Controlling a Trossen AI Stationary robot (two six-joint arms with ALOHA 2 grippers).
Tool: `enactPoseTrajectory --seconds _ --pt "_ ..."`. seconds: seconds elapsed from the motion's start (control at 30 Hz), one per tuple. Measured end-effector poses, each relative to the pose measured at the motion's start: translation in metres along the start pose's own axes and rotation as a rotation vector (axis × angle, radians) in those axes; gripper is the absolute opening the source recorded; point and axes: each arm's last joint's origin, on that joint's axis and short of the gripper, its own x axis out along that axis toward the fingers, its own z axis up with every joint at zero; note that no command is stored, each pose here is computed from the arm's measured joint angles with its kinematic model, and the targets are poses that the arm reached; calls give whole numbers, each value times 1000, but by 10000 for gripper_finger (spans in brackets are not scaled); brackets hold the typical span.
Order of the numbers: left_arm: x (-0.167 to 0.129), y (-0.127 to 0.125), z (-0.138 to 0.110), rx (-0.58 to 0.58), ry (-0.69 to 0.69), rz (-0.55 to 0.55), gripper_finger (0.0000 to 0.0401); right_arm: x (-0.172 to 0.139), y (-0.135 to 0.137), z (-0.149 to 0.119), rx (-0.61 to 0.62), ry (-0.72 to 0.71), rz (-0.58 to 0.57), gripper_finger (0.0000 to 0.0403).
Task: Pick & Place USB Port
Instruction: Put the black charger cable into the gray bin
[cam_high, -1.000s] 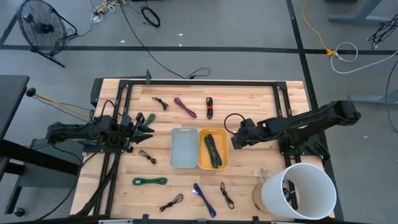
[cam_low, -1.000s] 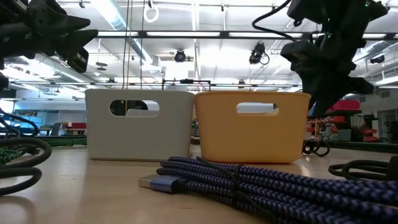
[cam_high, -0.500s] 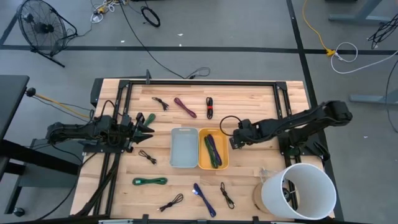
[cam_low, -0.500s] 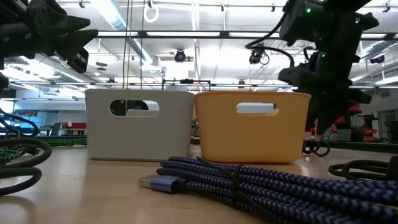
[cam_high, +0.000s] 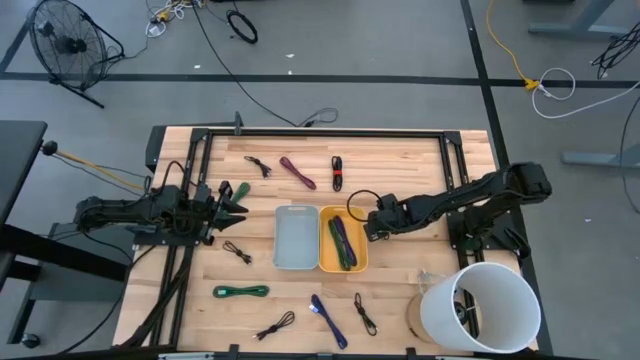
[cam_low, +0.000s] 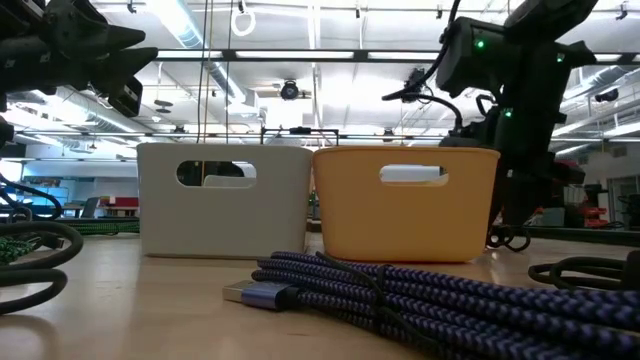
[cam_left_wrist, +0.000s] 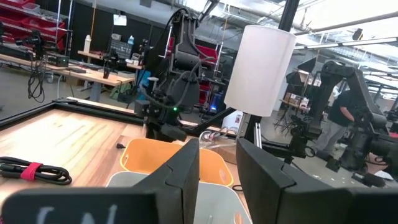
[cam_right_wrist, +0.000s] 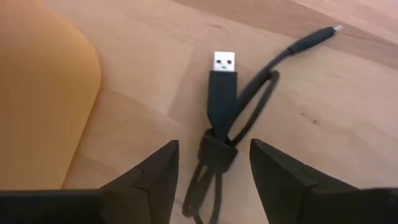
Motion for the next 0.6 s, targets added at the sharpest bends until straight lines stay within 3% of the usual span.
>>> enactPoseTrajectory --seconds 0.2,0.37,0.6 --pt "0 0 0 -1 0 -2 110 10 0 -3 -18 43 -36 144" --pt "0 0 0 -13 -4 -4 110 11 1 -2 -19 51 -43 27" --pt "0 -1 2 -44 -21 -7 110 -6 -11 3 3 -9 -66 10"
